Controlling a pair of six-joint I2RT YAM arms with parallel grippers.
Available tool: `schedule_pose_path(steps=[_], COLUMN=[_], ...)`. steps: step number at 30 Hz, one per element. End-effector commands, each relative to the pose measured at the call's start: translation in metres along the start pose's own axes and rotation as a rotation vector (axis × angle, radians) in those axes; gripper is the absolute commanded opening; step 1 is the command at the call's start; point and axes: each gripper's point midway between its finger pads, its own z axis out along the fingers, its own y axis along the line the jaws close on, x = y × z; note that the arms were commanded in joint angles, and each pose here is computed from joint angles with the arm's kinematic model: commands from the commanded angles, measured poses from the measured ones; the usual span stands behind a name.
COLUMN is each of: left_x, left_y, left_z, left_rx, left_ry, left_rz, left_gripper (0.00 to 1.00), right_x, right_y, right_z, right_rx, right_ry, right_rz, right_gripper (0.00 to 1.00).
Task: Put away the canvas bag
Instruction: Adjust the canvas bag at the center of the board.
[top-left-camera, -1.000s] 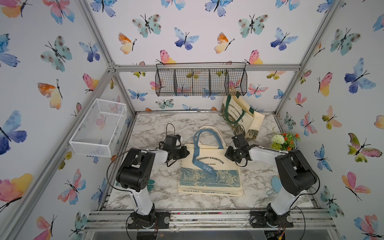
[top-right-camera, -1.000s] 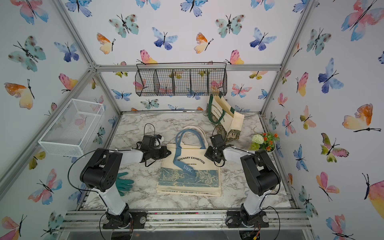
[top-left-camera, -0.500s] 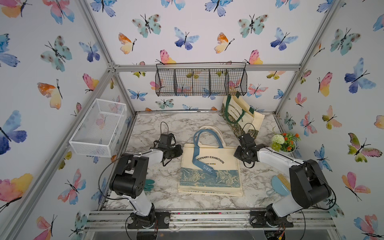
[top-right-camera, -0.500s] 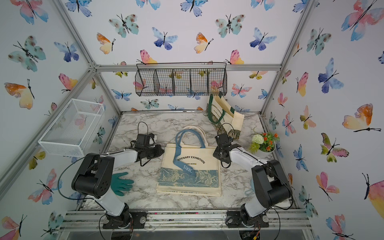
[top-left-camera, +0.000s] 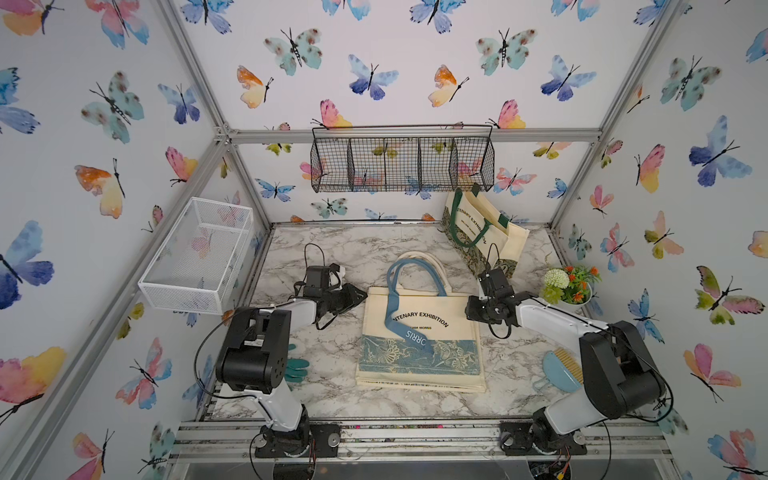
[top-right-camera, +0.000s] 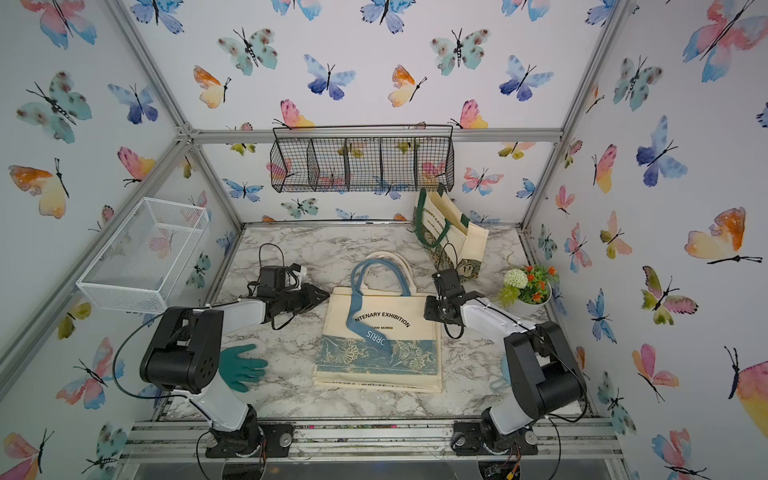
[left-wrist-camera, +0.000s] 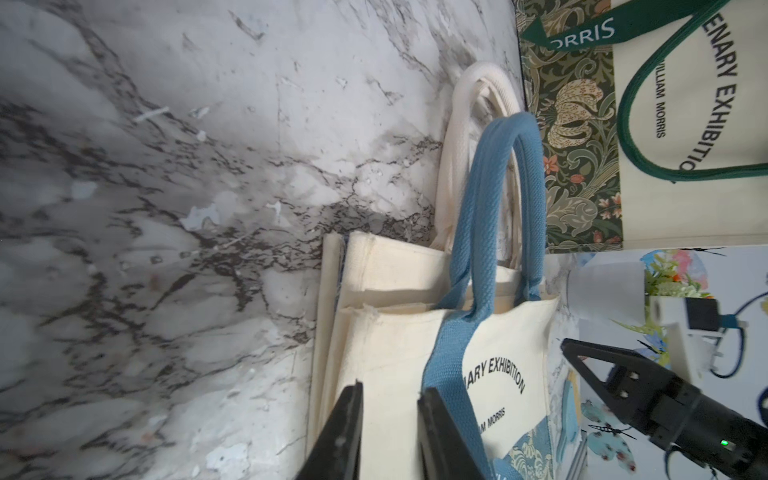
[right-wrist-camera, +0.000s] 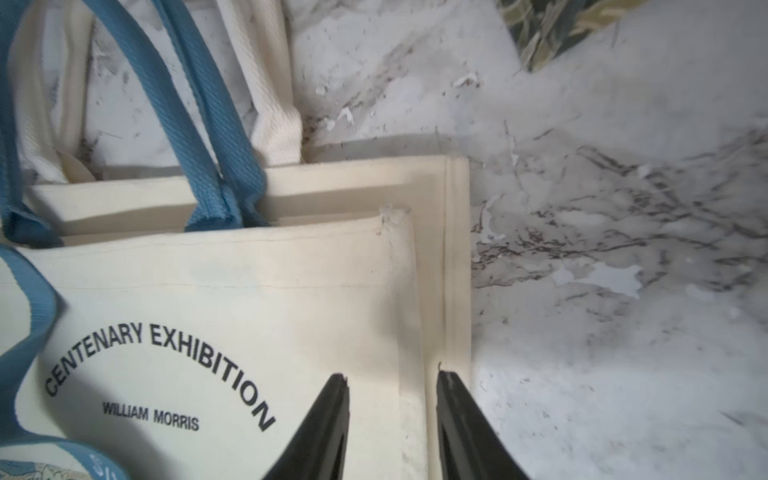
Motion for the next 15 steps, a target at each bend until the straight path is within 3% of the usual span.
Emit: schedule_pose_path(steps=[1,15], left_x=[0.006,0.014], left_y=[-0.003,0.000], left_z=[0.004,0.018], left_rx=[0.038,0.082], left_ry=[0.024,0.062], left_rz=[-0.007,-0.040], left_gripper=[0.26,0.20], right_x=[-0.001,0.002], right_y=[0.006,0.004], right_z=[0.005,0.017], right_rx=[-0.054,-0.071], right_ry=[0.011,0.040], right_rz=[-0.006,0.025], right_gripper=[0.38,0.36])
